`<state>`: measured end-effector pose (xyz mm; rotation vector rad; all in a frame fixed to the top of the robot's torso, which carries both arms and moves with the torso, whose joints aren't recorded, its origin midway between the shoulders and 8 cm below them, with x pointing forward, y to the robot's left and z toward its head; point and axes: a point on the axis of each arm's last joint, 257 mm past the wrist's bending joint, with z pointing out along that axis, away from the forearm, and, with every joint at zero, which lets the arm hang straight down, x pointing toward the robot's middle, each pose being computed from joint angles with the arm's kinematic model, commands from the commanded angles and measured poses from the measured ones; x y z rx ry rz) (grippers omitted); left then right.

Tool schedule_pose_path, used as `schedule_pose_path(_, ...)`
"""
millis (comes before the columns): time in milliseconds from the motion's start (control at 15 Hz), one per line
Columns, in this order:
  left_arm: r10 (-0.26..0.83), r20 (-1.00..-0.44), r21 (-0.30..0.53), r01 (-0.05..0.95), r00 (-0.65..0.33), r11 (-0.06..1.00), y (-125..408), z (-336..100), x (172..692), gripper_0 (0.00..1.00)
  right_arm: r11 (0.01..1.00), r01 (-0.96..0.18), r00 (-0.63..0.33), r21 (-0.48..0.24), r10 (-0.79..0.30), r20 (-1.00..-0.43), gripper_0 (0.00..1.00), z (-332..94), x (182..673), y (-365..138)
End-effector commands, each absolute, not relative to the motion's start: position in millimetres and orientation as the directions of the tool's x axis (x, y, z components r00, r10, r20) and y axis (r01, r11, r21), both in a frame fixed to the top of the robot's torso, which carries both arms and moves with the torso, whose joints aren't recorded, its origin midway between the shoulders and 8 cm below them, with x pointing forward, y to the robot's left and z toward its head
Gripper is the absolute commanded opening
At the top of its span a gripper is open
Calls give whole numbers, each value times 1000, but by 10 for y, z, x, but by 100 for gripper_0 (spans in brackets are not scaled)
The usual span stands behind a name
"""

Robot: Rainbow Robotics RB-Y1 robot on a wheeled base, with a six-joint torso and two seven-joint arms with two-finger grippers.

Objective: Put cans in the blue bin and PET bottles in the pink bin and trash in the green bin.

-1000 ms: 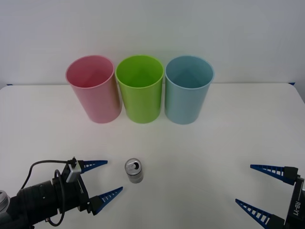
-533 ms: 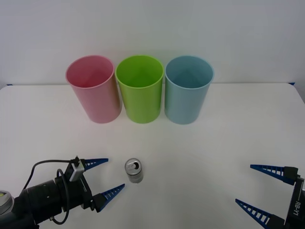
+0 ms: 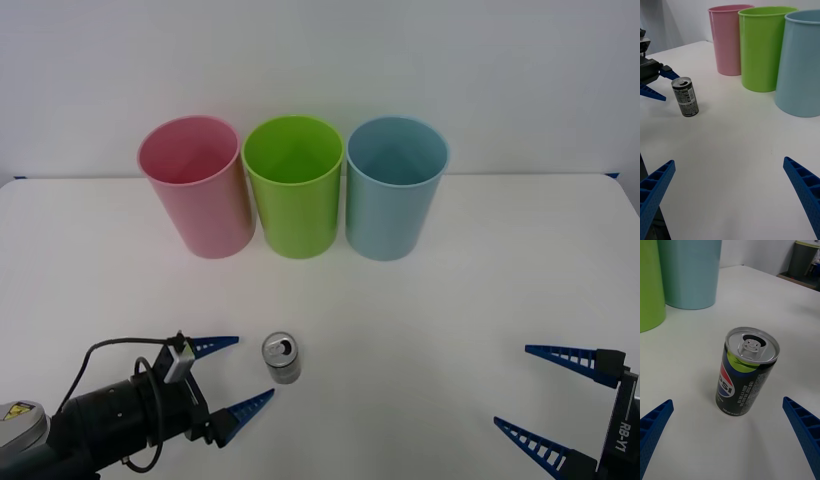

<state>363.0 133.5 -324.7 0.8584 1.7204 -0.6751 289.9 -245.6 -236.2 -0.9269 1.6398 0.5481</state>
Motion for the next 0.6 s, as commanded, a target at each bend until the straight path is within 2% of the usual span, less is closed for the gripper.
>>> schedule_pose_path(67,221,-956,-27,807,-194,590,1281,-3252,3684,100,584,-804,-73,-114,-287,-955,100,-2362,2899,-2456)
schedule_pose_path(600,223,-957,-21,810,-187,586,1010,-3274,3742,100,584,-804,-73,-114,-287,-955,100,-2362,2899,-2456)
